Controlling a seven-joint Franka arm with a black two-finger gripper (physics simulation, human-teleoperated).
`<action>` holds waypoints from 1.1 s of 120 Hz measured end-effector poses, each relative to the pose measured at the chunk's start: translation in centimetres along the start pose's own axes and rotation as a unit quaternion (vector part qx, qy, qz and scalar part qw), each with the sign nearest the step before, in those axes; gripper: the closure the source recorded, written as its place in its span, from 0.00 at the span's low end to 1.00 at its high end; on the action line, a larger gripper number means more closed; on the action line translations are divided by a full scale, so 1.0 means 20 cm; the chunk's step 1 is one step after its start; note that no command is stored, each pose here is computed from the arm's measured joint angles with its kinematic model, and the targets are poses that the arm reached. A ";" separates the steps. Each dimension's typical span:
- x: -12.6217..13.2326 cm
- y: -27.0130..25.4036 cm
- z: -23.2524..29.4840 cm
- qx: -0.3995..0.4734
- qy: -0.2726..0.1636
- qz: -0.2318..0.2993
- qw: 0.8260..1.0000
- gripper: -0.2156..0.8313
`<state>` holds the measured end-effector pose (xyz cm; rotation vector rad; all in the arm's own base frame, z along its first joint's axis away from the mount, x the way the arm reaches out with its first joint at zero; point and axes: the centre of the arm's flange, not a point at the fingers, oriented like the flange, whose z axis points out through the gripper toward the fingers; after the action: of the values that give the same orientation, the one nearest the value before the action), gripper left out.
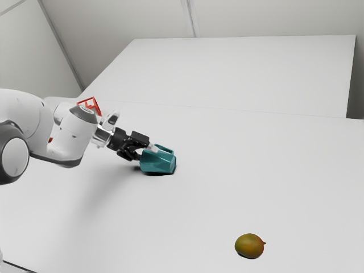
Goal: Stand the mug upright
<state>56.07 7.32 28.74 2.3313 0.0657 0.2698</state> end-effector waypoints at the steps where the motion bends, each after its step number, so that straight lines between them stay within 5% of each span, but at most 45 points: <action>1: 0.00 0.00 0.00 -0.001 0.000 0.000 1.000 0.21; 87: -0.01 0.01 0.03 -0.038 0.004 0.014 0.999 0.77; 132: 0.03 0.20 -0.06 -0.047 0.024 0.054 0.997 0.93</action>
<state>56.27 5.54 32.55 2.2386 -0.0485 0.3750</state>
